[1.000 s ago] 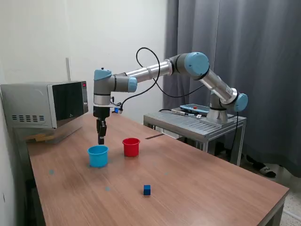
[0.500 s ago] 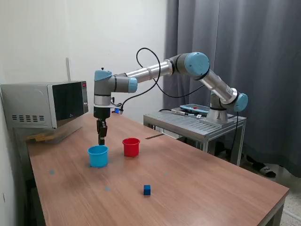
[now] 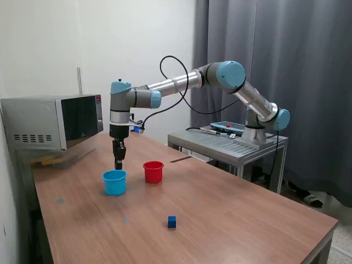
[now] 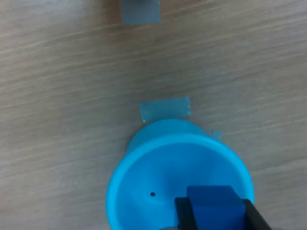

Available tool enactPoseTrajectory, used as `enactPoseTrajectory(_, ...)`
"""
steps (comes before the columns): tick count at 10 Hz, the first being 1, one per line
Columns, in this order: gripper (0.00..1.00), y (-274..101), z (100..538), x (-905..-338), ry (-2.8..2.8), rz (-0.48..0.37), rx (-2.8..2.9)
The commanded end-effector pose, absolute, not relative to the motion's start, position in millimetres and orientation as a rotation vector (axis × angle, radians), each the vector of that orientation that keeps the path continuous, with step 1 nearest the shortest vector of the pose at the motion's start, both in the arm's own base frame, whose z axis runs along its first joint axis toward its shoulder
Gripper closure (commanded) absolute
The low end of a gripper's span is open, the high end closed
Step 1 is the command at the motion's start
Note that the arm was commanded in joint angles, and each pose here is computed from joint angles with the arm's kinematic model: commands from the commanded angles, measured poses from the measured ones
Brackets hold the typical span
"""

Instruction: Place red objects in the red bin, and blue objects in the blue bin.

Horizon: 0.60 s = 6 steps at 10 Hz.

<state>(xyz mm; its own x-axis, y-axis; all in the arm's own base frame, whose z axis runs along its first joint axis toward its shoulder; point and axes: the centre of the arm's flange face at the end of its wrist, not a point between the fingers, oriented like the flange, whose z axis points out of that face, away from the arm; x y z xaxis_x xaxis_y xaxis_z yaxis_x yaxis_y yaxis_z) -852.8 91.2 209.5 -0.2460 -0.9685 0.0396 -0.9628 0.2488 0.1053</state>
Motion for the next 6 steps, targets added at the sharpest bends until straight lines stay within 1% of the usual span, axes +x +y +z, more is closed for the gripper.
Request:
enactPoseTrajectory(1, 1.0, 90.7, 208.0, -852.8, -2.405, -0.087, 1.869)
enactPoseTrajectory(2, 0.0, 90.6, 206.5, -852.2, -2.406, -0.084, 1.87)
enactPoseTrajectory(6, 0.0, 87.8, 205.0, -851.9, -2.406, -0.08, 1.873)
